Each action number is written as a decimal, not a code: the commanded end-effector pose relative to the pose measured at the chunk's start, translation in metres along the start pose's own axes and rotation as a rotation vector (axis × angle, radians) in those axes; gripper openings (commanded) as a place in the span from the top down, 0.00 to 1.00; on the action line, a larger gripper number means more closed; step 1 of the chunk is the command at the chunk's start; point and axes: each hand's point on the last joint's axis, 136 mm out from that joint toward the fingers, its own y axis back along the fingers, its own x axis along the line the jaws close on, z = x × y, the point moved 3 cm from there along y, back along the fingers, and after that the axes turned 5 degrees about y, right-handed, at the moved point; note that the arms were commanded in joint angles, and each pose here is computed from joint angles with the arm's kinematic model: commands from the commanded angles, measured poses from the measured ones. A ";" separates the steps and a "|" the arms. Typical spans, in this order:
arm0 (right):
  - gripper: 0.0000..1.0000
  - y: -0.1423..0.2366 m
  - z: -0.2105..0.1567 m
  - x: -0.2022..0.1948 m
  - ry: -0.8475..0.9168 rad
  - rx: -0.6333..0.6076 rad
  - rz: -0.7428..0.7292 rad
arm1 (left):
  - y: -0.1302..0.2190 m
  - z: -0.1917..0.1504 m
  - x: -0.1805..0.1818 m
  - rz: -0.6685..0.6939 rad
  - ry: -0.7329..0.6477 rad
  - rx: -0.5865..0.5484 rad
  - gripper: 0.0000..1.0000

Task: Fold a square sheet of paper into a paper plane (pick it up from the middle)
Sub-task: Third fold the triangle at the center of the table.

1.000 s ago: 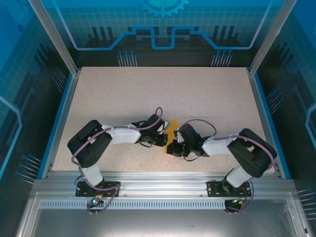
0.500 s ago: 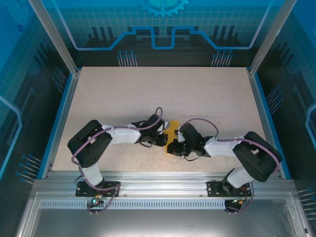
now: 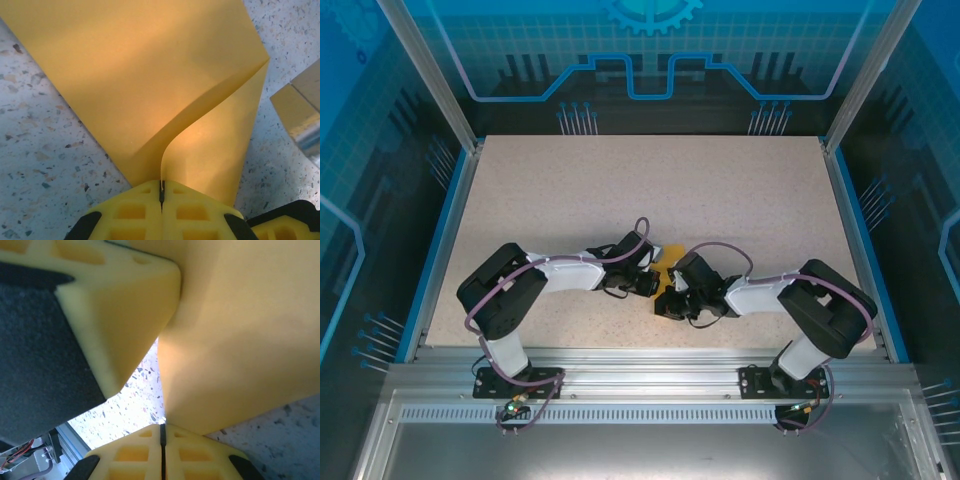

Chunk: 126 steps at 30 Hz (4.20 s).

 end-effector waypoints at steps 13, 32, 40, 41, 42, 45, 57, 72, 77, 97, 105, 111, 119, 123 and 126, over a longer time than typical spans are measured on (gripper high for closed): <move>0.92 0.030 0.038 0.005 -0.001 -0.074 0.045 | -0.004 -0.011 0.007 0.006 0.026 0.047 0.96; 0.91 0.037 0.051 -0.018 -0.021 -0.085 -0.047 | -0.004 -0.014 0.009 0.016 0.024 0.063 0.96; 0.92 0.026 0.059 -0.037 -0.057 -0.055 -0.065 | -0.006 -0.010 0.007 0.010 0.023 0.061 0.95; 0.92 0.025 0.056 -0.044 -0.074 -0.046 -0.088 | -0.006 -0.010 0.006 0.009 0.021 0.062 0.95; 0.92 0.024 0.055 -0.048 -0.088 -0.040 -0.086 | -0.006 -0.010 0.006 0.008 0.021 0.064 0.95; 0.92 0.029 0.059 -0.047 -0.093 -0.045 -0.061 | -0.007 -0.010 0.007 0.009 0.022 0.063 0.95; 0.91 0.060 0.094 -0.033 -0.062 -0.127 0.001 | -0.006 -0.010 0.006 0.006 0.026 0.064 0.95; 0.92 0.053 0.093 -0.052 -0.082 -0.106 -0.034 | -0.005 -0.014 0.007 0.011 0.026 0.073 0.95; 0.91 0.062 0.102 -0.049 -0.068 -0.120 -0.018 | -0.004 -0.014 0.007 0.012 0.025 0.073 0.95; 0.91 0.048 0.093 -0.076 -0.113 -0.063 -0.102 | 0.030 0.003 -0.002 0.038 0.055 -0.007 0.61; 0.82 0.075 0.101 -0.037 -0.009 -0.087 -0.009 | 0.079 0.020 -0.023 -0.019 0.122 -0.129 0.58; 0.71 0.100 0.098 -0.027 0.043 -0.124 -0.054 | 0.074 0.019 -0.056 -0.152 0.094 -0.088 0.78; 0.69 0.104 0.085 -0.035 0.025 -0.124 -0.050 | 0.041 0.019 -0.063 -0.123 0.087 -0.030 0.83; 0.65 0.099 0.081 -0.039 0.016 -0.111 -0.038 | 0.030 0.021 -0.040 0.022 0.103 -0.040 0.87; 0.62 0.093 0.080 -0.040 0.006 -0.094 -0.014 | 0.023 0.019 -0.030 0.065 0.112 -0.040 0.88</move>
